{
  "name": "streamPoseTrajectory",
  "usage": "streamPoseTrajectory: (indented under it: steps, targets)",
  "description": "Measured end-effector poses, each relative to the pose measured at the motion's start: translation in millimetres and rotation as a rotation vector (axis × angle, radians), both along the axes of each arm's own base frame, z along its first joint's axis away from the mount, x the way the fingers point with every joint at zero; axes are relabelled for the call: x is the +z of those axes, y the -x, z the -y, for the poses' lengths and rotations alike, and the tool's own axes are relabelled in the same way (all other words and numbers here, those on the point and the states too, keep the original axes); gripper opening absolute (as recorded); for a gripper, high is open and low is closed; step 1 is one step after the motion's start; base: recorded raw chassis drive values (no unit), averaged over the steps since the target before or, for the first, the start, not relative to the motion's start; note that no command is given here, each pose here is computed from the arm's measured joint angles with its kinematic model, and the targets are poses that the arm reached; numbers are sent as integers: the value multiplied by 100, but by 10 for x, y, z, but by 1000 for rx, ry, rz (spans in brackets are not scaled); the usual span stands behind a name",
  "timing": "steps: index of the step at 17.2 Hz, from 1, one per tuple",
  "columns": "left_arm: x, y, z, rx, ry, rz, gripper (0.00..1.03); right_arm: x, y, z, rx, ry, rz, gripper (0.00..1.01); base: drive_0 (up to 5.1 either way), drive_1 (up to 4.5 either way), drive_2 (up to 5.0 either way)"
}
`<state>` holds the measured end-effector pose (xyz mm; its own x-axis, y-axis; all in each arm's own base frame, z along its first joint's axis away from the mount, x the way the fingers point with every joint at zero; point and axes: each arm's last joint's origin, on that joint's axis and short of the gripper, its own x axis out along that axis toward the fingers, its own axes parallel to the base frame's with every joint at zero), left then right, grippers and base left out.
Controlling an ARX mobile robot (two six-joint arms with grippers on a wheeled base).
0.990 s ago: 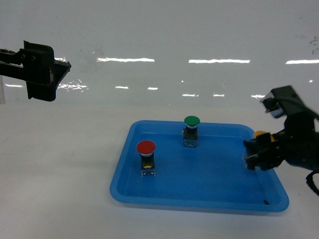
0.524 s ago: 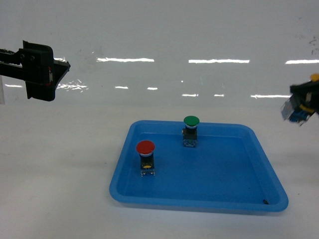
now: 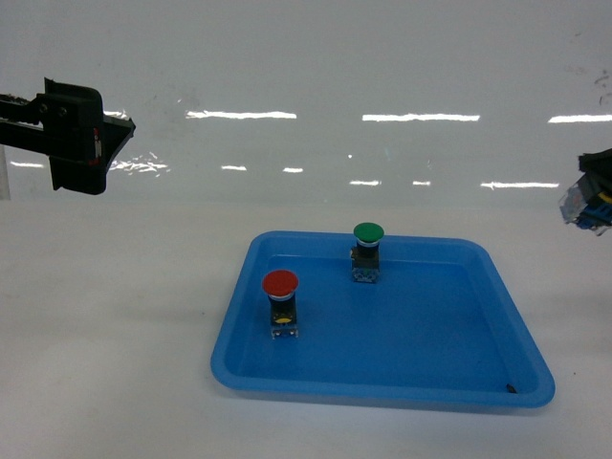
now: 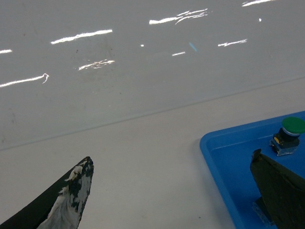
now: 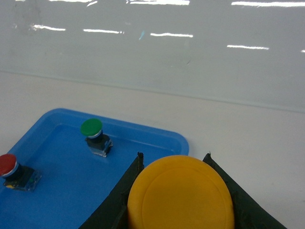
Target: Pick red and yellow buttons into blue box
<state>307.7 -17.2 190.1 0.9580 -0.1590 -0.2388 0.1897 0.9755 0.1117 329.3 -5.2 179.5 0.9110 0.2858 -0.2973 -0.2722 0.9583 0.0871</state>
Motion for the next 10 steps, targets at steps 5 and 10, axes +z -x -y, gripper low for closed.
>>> streamPoseTrajectory:
  steps: [5, 10]
  targets:
    - [0, 0, 1, 0, 0, 0, 98, 376, 264, 118, -44, -40, 78, 32, 0, 0, 0]
    - [-23, -70, 53, -52, -3, -19, 98, 419, 336, 125, -49, -41, 89, 32, 0, 0, 0]
